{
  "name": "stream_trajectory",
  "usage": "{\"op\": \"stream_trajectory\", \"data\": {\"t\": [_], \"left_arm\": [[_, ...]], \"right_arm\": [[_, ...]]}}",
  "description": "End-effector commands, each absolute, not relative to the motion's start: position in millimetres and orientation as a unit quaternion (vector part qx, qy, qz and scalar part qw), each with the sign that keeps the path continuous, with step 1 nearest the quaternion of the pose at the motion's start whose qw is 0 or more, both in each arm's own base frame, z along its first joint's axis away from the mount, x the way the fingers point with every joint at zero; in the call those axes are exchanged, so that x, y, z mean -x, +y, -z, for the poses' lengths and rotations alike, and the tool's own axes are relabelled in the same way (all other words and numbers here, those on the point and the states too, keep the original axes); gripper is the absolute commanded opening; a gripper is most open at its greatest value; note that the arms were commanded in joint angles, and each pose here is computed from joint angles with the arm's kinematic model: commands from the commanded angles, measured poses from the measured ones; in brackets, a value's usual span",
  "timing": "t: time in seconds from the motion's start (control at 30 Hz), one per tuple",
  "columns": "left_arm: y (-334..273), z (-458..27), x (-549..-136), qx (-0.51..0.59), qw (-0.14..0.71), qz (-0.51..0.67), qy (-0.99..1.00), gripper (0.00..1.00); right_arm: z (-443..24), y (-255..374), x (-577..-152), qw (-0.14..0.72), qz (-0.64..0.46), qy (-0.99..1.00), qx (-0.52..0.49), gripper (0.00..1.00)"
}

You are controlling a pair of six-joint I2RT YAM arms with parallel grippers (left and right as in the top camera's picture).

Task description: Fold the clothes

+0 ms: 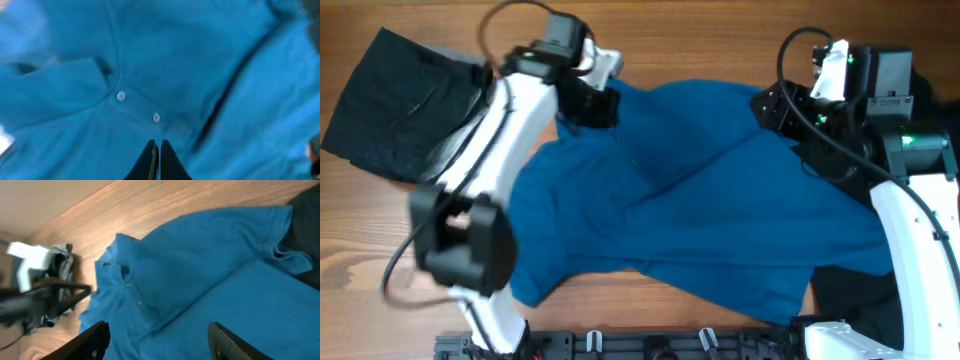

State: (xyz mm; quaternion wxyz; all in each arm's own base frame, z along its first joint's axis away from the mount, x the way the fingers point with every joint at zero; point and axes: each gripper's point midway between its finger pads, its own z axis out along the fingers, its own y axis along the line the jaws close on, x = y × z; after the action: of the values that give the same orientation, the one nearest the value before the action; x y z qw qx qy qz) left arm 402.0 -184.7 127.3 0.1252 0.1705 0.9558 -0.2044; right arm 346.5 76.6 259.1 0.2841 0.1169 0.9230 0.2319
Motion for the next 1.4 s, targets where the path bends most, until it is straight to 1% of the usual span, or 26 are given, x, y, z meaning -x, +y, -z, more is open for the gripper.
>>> {"op": "stream_trajectory", "data": {"t": [0.0, 0.1, 0.23, 0.27, 0.3, 0.33, 0.4, 0.43, 0.47, 0.5, 0.57, 0.6, 0.63, 0.67, 0.73, 0.77, 0.83, 0.9, 1.03, 1.07, 1.1, 1.13, 1.17, 1.23, 1.3, 1.37], "left_arm": [[-200.2, -57.7, -417.6, -0.186, 0.091, 0.212, 0.955, 0.04], [-208.9, -10.5, -426.1, -0.186, 0.075, 0.224, 0.954, 0.04], [-202.9, 23.2, -439.9, -0.185, 0.085, 0.199, 0.959, 0.04], [-187.3, 36.6, -450.2, -0.168, 0.094, 0.158, 0.968, 0.04], [-160.2, 49.9, -463.1, -0.123, 0.103, 0.104, 0.982, 0.04], [-140.2, 57.4, -470.1, -0.09, 0.107, 0.073, 0.987, 0.04], [-88.0, 72.4, -483.5, -0.017, 0.113, 0.031, 0.993, 0.04], [-53.4, 78.2, -490.0, 0.032, 0.115, 0.028, 0.992, 0.04], [-18.3, 77.2, -496.8, 0.097, 0.123, 0.036, 0.987, 0.04], [3.1, 68.8, -507.3, 0.136, 0.139, 0.088, 0.977, 0.04], [12.6, 49.2, -521.5, 0.152, 0.16, 0.173, 0.96, 0.05], [14.6, 36.2, -528.4, 0.154, 0.17, 0.212, 0.95, 0.08], [13.5, 25.9, -532.5, 0.152, 0.178, 0.234, 0.944, 0.1], [11.9, 20.1, -534.2, 0.149, 0.183, 0.24, 0.942, 0.12], [5.2, 7.9, -536.5, 0.136, 0.192, 0.241, 0.941, 0.18], [-0.8, 0.4, -537.3, 0.128, 0.196, 0.242, 0.942, 0.22], [-16.1, -19.0, -538.1, 0.1, 0.207, 0.242, 0.943, 0.29], [-30.4, -42.2, -535.7, 0.071, 0.218, 0.241, 0.943, 0.34], [-58.7, -77.2, -525.3, 0.043, 0.221, 0.245, 0.943, 0.37], [-69.1, -81.9, -520.4, 0.032, 0.216, 0.247, 0.944, 0.37], [-80.6, -83.8, -513.7, 0.012, 0.209, 0.246, 0.946, 0.4], [-92.0, -83.6, -507.2, -0.007, 0.199, 0.246, 0.948, 0.46], [-107.0, -80.9, -497.9, -0.022, 0.183, 0.248, 0.951, 0.55], [-130.3, -75.8, -479.9, -0.076, 0.158, 0.245, 0.954, 0.59], [-147.0, -72.9, -466.9, -0.108, 0.141, 0.244, 0.953, 0.61], [-159.3, -70.0, -457.7, -0.127, 0.128, 0.237, 0.955, 0.63]], "right_arm": [[-260.0, 54.3, -352.0, 0.31, -0.17, 0.927, -0.122, 0.67], [-258.4, 43.5, -353.7, 0.318, -0.141, 0.928, -0.134, 0.67], [-253.9, 39.2, -355.8, 0.315, -0.128, 0.93, -0.139, 0.66], [-251.7, 39.3, -356.4, 0.311, -0.128, 0.931, -0.139, 0.66], [-247.6, 39.2, -356.3, 0.305, -0.126, 0.934, -0.139, 0.66], [-243.8, 39.2, -356.2, 0.298, -0.123, 0.937, -0.137, 0.66], [-228.4, 39.2, -356.2, 0.273, -0.114, 0.947, -0.127, 0.67], [-208.8, 38.7, -352.8, 0.236, -0.104, 0.958, -0.123, 0.68], [-195.1, 36.4, -351.2, 0.211, -0.093, 0.965, -0.128, 0.68], [-179.9, 33.2, -353.1, 0.189, -0.08, 0.97, -0.131, 0.68], [-159.9, 24.7, -367.5, 0.182, -0.051, 0.972, -0.138, 0.68], [-149.9, 19.9, -377.7, 0.185, -0.037, 0.972, -0.141, 0.68], [-139.0, 13.4, -391.7, 0.192, -0.024, 0.97, -0.146, 0.68], [-131.1, 9.7, -400.7, 0.196, -0.02, 0.969, -0.151, 0.66], [-111.0, 1.8, -415.1, 0.193, -0.021, 0.967, -0.165, 0.62], [-99.2, -3.6, -420.0, 0.187, -0.02, 0.967, -0.171, 0.6], [-73.1, -15.9, -420.5, 0.159, -0.019, 0.97, -0.184, 0.38], [-57.6, -21.7, -419.5, 0.14, -0.029, 0.974, -0.178, 0.4], [-37.8, -32.7, -437.3, 0.154, -0.046, 0.969, -0.185, 0.06], [-27.8, -31.5, -442.4, 0.154, -0.055, 0.969, -0.186, 0.04], [-12.4, -29.2, -444.2, 0.145, -0.063, 0.97, -0.187, 0.04], [-1.5, -27.3, -443.4, 0.135, -0.068, 0.971, -0.187, 0.04], [18.5, -26.6, -439.5, 0.115, -0.067, 0.973, -0.188, 0.04], [43.5, -42.9, -430.1, 0.09, -0.036, 0.972, -0.214, 0.04], [48.2, -71.1, -424.2, 0.087, 0.0, 0.966, -0.243, 0.05], [46.2, -121.2, -412.1, 0.088, 0.043, 0.95, -0.297, 0.04]]}}
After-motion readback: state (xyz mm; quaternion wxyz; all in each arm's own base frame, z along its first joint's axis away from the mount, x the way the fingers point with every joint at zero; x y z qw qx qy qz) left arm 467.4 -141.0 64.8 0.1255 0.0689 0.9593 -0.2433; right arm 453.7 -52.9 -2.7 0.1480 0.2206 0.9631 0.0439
